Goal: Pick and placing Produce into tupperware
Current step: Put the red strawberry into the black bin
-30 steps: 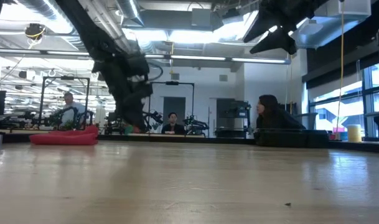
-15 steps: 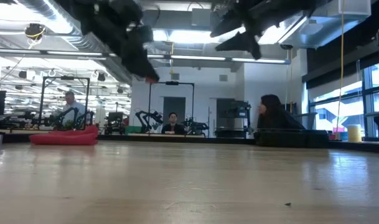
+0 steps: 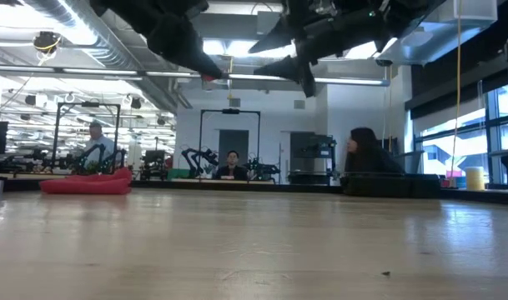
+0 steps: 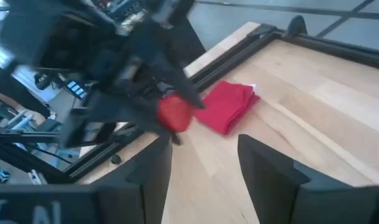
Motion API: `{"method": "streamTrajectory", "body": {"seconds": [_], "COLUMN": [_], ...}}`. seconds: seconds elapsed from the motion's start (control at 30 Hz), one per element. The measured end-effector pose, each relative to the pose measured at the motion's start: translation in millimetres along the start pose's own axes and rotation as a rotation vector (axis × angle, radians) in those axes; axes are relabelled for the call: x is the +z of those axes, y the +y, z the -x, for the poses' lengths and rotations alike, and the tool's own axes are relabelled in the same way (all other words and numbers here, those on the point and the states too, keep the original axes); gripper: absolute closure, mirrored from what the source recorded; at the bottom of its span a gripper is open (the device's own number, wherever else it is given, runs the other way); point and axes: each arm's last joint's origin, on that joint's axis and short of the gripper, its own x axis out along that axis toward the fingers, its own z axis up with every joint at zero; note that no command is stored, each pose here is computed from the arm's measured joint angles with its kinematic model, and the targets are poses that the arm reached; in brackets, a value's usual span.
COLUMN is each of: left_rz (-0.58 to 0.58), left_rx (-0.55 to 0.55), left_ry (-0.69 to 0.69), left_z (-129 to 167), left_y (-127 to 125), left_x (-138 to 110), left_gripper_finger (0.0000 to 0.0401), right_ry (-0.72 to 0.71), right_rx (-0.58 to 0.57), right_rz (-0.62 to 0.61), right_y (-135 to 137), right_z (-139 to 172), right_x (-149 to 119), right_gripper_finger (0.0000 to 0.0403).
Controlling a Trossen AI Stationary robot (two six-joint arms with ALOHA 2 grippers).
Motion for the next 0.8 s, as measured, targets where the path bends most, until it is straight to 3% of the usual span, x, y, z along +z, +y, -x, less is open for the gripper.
{"method": "streamTrajectory", "body": {"seconds": [0.27, 0.4, 0.8], "left_rz": [-0.046, -0.057, -0.059], "left_rx": [-0.023, 0.004, 0.002], "left_ry": [-0.055, -0.054, -0.054], "left_z": [5, 6, 6], "left_y": [-21, -26, -27], "left_x": [10, 12, 12], "left_gripper_finger": [0.0262, 0.0264, 0.0259], "right_ry": [0.003, 0.013, 0.015], "right_rx": [0.017, 0.052, 0.050], "right_rz": [0.036, -0.033, 0.037], "right_y": [-4, -3, -4], "right_z": [-11, -12, -13], "right_x": [-8, -8, -9], "right_gripper_finger": [0.0214, 0.0189, 0.0130]}}
